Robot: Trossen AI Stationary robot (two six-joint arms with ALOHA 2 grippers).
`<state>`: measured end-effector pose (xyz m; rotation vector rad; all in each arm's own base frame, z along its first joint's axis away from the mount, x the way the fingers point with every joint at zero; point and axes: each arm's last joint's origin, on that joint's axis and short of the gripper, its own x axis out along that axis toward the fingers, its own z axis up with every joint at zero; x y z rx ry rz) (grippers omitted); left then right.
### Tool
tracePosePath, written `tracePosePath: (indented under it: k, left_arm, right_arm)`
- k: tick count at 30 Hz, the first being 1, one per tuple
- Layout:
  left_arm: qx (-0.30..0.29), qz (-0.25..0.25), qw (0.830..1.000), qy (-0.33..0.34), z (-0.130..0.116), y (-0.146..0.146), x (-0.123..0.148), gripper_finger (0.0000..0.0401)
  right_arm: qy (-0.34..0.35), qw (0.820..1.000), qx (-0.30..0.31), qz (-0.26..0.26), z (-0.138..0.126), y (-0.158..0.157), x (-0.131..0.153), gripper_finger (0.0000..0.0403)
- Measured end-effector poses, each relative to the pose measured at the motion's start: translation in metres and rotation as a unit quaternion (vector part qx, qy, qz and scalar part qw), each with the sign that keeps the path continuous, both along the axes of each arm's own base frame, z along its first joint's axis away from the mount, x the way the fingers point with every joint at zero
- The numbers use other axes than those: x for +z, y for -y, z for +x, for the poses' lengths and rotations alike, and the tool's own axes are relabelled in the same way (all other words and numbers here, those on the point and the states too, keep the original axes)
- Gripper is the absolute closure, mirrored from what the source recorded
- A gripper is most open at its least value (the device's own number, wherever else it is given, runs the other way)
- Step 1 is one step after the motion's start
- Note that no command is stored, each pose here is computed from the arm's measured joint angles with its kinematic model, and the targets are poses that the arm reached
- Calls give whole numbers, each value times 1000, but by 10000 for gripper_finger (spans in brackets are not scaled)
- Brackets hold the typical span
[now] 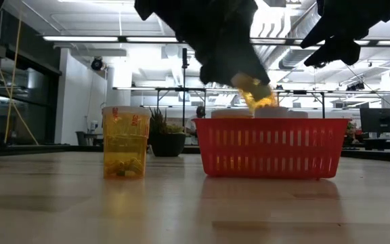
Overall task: Pick and place pill bottles into a basket
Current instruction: Put the orange pill bottle into the red bin
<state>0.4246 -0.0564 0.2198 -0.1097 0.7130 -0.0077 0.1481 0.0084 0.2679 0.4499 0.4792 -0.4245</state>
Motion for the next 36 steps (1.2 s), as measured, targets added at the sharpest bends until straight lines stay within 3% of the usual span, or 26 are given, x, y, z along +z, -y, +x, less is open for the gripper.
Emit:
tracePosePath:
  k: [7,13,22,36]
  left_arm:
    - [-7,-3,1000,-24,0,1,-11,169]
    - [-19,-7,999,-42,1,2,-21,143]
    - [-22,-8,999,-43,3,2,-24,150]
    - [-33,9,999,-40,0,2,-17,14]
  right_arm:
    - [-3,1000,-4,-3,0,0,0,139]
    - [-4,1000,-7,-6,-1,1,-1,139]
    - [-10,1000,-8,-7,-1,1,-2,139]
    - [-17,1000,-8,-7,-2,1,-3,139]
